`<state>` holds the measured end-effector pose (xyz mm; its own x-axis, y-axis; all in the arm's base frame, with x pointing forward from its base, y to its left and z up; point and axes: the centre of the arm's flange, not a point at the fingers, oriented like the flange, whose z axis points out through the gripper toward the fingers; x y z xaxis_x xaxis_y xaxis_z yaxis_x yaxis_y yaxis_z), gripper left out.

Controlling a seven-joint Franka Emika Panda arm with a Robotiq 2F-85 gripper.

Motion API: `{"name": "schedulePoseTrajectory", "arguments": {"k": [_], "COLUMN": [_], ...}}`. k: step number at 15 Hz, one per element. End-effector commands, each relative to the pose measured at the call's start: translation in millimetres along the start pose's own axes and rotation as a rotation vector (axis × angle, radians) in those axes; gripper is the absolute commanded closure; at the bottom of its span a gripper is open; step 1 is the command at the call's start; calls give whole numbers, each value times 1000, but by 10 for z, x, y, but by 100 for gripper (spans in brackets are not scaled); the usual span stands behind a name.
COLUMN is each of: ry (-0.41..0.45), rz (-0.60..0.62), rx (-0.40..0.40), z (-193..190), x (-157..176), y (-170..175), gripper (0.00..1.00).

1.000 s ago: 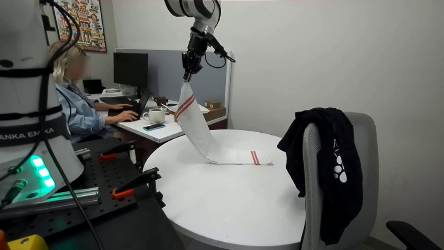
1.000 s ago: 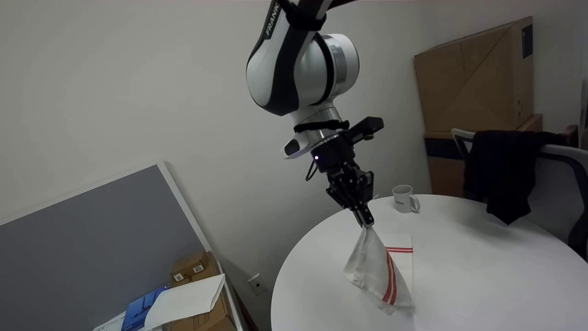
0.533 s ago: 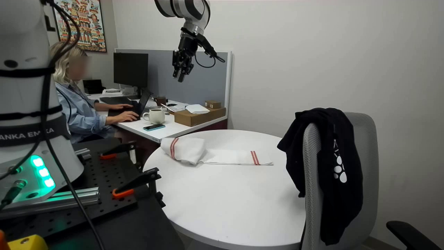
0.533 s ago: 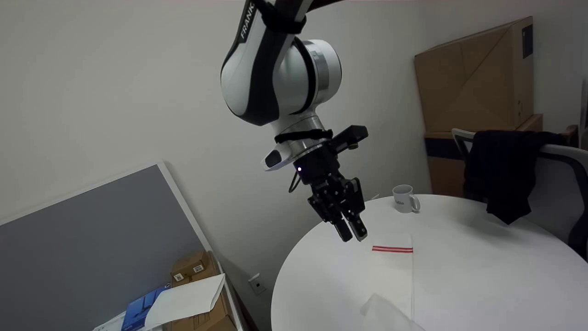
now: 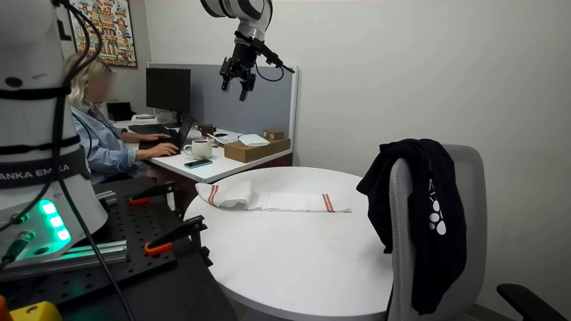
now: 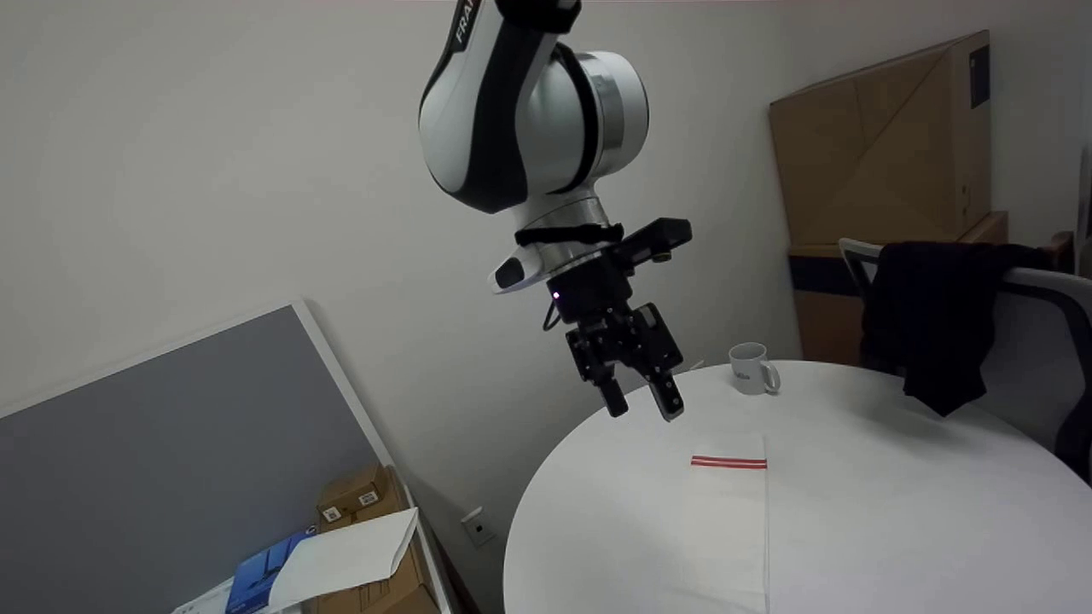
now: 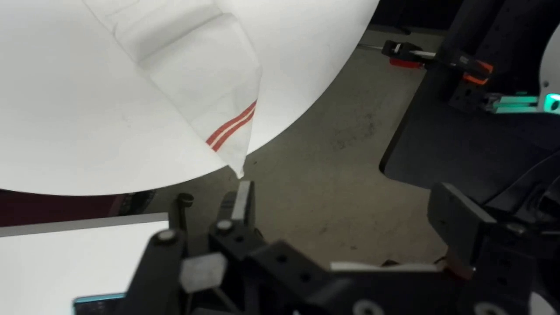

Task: Unfold the tea towel

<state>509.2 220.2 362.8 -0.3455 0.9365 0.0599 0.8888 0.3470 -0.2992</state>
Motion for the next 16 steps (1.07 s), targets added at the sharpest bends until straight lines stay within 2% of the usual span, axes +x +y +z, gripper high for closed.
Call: {"name": "schedulePoseTrajectory", "arguments": {"k": [1, 8, 16], "ry": [40, 114, 165], "rz": [179, 544, 958], "rx": [-78, -168, -296], "z": [-119, 14, 458], "x": [-271, -1165, -1795], "y": [12, 106, -86], "gripper": [0, 0, 0]}}
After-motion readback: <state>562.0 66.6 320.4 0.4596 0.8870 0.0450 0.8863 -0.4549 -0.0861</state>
